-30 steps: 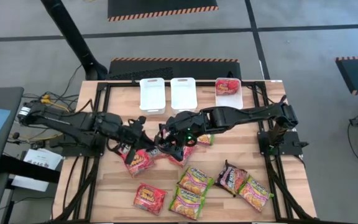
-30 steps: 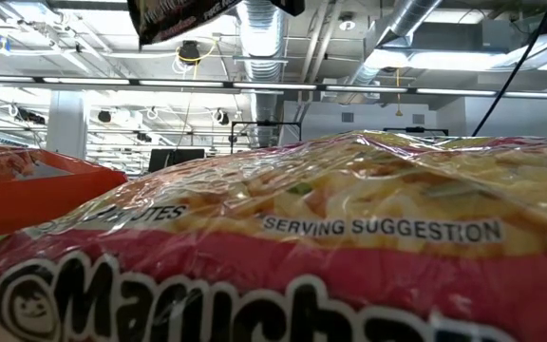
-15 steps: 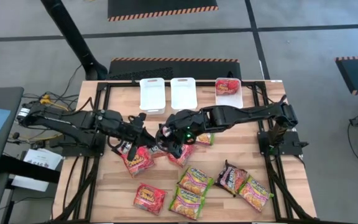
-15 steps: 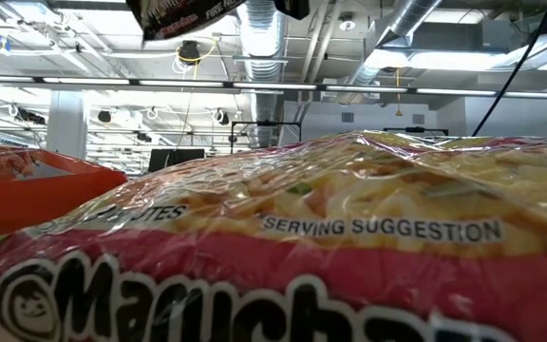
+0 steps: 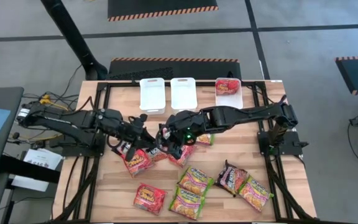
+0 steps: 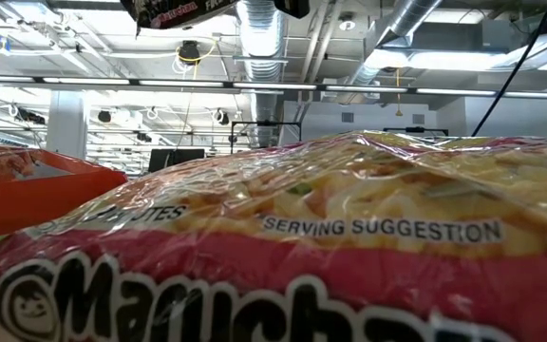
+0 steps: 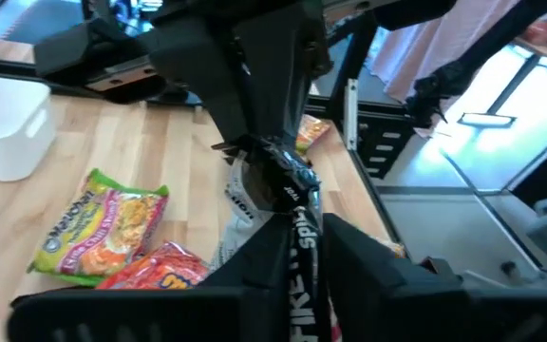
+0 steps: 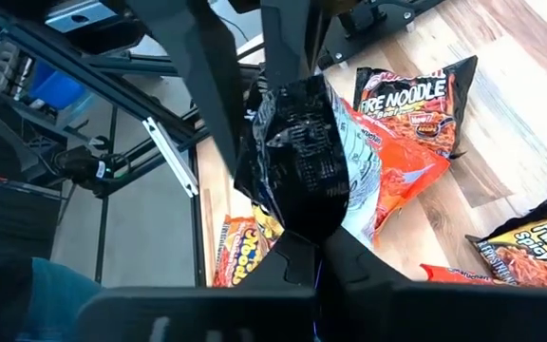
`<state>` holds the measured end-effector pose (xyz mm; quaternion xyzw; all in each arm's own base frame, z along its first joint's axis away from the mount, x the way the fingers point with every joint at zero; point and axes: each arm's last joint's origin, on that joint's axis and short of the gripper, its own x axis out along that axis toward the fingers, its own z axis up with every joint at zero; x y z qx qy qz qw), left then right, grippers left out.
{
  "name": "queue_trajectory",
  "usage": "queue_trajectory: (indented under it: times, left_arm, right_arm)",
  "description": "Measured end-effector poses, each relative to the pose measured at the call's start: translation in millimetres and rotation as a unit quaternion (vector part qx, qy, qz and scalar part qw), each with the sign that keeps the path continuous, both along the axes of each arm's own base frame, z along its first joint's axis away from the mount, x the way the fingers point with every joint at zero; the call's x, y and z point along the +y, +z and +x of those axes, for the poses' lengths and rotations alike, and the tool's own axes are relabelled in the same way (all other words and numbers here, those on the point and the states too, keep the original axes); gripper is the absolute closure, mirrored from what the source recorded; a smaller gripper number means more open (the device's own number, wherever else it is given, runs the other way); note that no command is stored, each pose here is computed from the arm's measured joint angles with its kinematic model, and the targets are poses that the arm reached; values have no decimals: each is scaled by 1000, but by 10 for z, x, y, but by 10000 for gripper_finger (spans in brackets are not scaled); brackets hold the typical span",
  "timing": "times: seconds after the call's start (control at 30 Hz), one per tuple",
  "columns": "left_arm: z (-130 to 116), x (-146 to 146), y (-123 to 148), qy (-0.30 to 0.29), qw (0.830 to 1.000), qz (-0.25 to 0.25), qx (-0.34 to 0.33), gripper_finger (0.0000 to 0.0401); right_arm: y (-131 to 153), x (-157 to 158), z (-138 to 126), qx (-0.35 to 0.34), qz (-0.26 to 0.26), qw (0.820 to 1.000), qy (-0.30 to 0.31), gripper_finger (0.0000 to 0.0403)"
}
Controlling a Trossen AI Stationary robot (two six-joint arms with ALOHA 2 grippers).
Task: Sort Maruchan noodles
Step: Put the black noodle pack into the middle white bin
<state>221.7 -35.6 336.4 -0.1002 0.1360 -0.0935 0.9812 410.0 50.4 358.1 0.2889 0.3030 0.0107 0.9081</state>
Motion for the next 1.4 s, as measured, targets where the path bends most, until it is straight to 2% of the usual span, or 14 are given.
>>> queue_trajectory:
  times: [0.27, 0.43, 0.6, 0.77, 1.03, 1.3, 1.4]
  left_arm:
    - [-89, 135, 82, 23, 1000, -8, -18, 266]
    - [-234, 263, 202, 66, 996, -1, -53, 255]
    - [-363, 370, 288, 108, 990, 34, -81, 255]
    - [-454, 437, 339, 142, 984, 42, -95, 255]
    - [-520, 517, 353, 172, 979, 51, -95, 255]
    - [-534, 655, 348, 258, 957, 101, -86, 255]
    - [-544, 704, 356, 277, 951, 109, -87, 255]
  right_arm:
    - [-30, -41, -16, 19, -9, 1000, -15, 397]
    - [-68, -113, -38, 43, -12, 999, -23, 397]
    - [-94, -315, -44, 57, -34, 997, -31, 397]
    - [-125, -649, -71, 74, -61, 995, -34, 396]
    - [-119, -1331, -159, 56, -87, 995, -3, 396]
    - [-98, -1998, -366, 16, -107, 994, 32, 395]
    - [-96, -2222, -466, 9, -119, 992, 28, 395]
